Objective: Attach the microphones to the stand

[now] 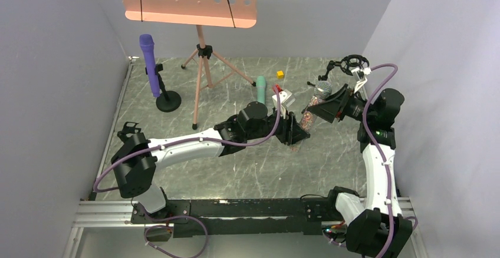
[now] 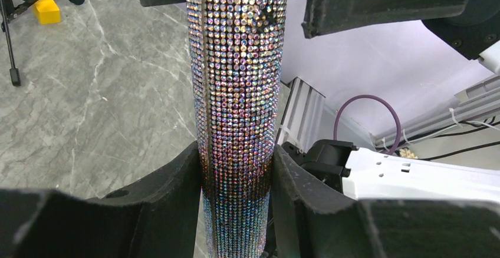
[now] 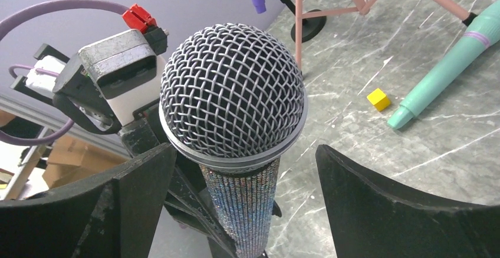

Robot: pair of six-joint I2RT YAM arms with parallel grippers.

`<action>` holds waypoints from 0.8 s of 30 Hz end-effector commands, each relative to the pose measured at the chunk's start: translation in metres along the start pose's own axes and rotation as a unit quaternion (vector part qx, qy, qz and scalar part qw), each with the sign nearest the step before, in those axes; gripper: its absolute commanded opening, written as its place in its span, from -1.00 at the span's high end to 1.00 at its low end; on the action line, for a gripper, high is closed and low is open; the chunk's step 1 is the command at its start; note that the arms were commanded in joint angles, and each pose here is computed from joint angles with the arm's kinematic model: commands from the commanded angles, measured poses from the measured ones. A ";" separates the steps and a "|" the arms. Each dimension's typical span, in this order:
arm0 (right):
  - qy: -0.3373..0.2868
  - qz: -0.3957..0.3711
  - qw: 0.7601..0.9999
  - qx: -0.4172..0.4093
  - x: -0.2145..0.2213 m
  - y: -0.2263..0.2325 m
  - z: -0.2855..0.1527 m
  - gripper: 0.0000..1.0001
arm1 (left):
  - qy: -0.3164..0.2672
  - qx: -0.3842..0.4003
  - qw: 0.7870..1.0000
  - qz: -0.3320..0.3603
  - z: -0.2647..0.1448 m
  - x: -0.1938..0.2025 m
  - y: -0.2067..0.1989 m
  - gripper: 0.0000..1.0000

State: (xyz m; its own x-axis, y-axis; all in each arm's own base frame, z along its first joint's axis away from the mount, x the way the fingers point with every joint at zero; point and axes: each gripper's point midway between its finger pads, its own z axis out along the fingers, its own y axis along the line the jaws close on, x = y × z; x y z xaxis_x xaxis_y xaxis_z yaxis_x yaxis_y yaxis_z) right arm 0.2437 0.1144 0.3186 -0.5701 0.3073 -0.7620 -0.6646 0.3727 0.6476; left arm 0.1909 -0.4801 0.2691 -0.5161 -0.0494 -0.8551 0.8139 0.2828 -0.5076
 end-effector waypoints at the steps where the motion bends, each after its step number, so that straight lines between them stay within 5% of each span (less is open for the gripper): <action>1: -0.004 0.006 1.000 -0.009 -0.002 0.008 0.000 -0.85 | -0.044 0.037 0.998 0.014 0.006 -0.029 -0.022 1.00; 7: -0.007 0.014 1.000 -0.008 -0.001 0.005 0.001 -0.53 | -0.040 0.043 0.998 0.012 0.009 -0.026 -0.023 1.00; 14: -0.007 -0.003 1.000 -0.007 0.000 0.002 0.001 0.48 | -0.040 0.046 0.998 0.011 0.007 -0.026 -0.025 0.95; 16: -0.006 -0.016 1.000 -0.006 0.000 0.003 0.001 0.58 | -0.039 0.048 0.998 0.006 0.005 -0.025 -0.026 0.75; 21: 0.002 -0.054 0.999 0.008 -0.008 0.003 0.000 0.65 | -0.050 0.051 0.997 0.008 -0.009 -0.027 -0.028 -0.18; 24: 0.006 -0.091 0.995 0.028 -0.021 0.001 -0.001 0.65 | -0.061 0.046 0.997 0.030 -0.026 -0.030 -0.026 -0.46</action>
State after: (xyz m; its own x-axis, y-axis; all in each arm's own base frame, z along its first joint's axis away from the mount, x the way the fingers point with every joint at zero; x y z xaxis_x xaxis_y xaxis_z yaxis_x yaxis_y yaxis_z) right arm 0.2472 0.1126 0.3154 -0.5553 0.2903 -0.7793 -0.6716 0.3961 0.6261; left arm 0.1867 -0.4810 0.2576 -0.5193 -0.0405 -0.8536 0.8175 0.2674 -0.5100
